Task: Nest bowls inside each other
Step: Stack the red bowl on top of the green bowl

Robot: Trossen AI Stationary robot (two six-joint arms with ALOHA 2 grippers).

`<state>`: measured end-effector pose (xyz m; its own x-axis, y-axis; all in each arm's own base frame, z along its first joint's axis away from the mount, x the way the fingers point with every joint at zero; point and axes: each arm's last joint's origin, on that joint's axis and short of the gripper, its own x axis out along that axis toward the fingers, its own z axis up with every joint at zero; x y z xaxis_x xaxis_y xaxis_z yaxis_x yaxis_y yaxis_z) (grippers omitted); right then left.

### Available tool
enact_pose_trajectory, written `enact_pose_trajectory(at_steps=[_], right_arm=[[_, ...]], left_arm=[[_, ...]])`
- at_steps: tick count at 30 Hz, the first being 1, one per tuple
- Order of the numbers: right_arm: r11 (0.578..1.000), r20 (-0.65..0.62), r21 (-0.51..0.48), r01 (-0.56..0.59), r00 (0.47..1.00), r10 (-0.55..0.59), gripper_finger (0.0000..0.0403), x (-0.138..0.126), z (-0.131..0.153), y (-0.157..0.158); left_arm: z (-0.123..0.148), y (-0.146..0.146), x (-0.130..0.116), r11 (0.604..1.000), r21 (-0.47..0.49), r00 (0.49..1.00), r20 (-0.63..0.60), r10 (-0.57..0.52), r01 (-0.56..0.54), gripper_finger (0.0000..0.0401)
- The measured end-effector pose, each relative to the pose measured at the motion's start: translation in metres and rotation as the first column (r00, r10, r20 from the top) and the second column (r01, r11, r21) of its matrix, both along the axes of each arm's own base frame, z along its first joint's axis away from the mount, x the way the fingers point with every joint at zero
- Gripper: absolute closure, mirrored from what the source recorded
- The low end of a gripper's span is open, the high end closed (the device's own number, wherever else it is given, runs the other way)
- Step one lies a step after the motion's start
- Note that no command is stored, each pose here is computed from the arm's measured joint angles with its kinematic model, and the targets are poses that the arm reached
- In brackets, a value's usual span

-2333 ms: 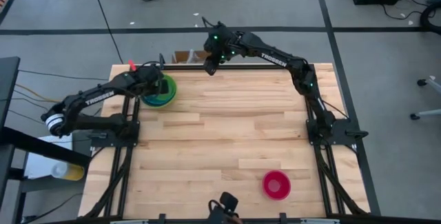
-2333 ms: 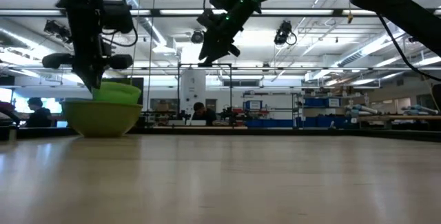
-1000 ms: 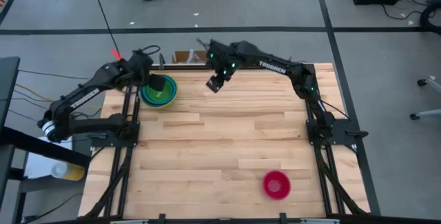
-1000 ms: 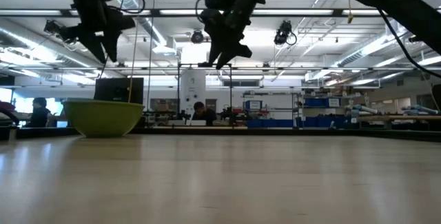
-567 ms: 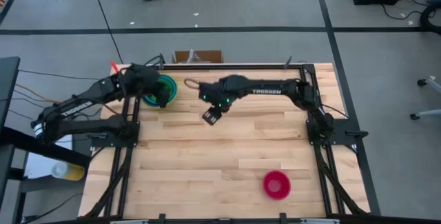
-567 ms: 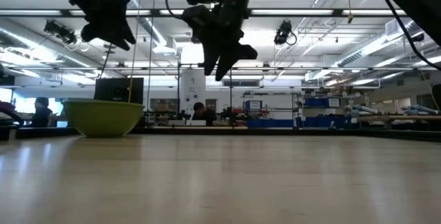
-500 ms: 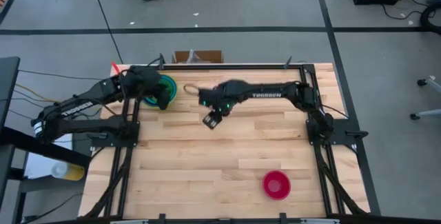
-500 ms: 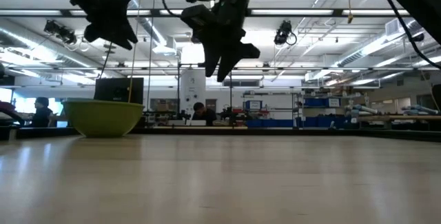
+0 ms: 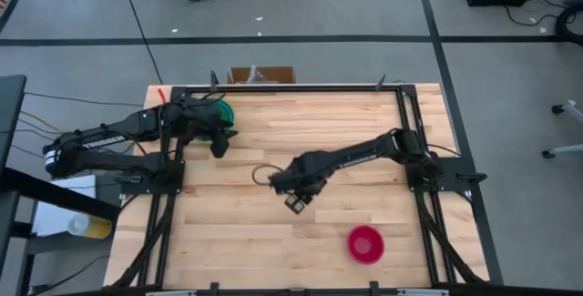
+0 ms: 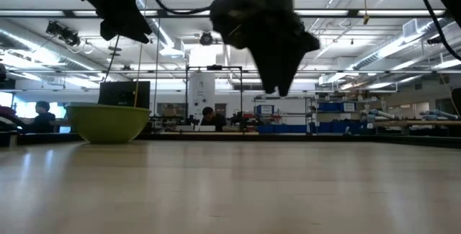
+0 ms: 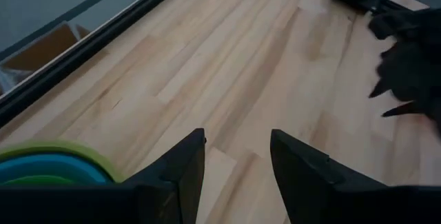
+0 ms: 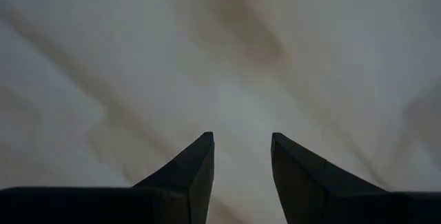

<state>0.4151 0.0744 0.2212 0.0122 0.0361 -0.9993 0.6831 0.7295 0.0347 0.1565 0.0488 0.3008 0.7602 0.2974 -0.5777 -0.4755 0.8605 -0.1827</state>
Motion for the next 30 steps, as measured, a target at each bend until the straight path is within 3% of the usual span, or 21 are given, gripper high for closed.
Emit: enact_pose_trajectory(at_steps=[7,12,16,18,24,30], right_arm=[[0.999,-0.059,-0.033,-0.016,0.998,0.014,0.0253,-0.031,0.028,0.036],[0.995,0.011,-0.098,0.036,0.999,-0.035,0.0253,-0.052,0.058,0.04],[0.982,0.013,-0.136,0.128,0.992,-0.127,0.0253,-0.083,0.059,0.038],[0.979,0.032,-0.108,0.174,0.985,-0.172,0.0253,-0.101,0.052,0.039],[0.959,0.041,0.106,0.263,0.962,-0.269,0.0253,-0.151,0.024,0.057],[0.956,0.015,0.142,0.258,0.965,-0.262,0.0253,-0.191,0.026,0.077]], left_arm=[[-0.004,-0.004,0.012,0.999,-0.005,0.999,-0.006,-0.039,0.039,0.0234],[-0.004,-0.006,0.025,0.997,0.02,0.996,0.022,-0.081,0.08,0.0234],[-0.006,-0.01,0.035,0.993,0.003,0.993,0.037,-0.116,0.116,0.0234],[-0.008,-0.013,0.038,0.991,-0.013,0.991,0.037,-0.13,0.131,0.0234],[-0.014,-0.027,0.048,0.981,-0.053,0.983,0.017,-0.184,0.185,0.0234],[-0.023,-0.04,0.059,0.969,-0.081,0.972,-0.009,-0.233,0.231,0.0234]])
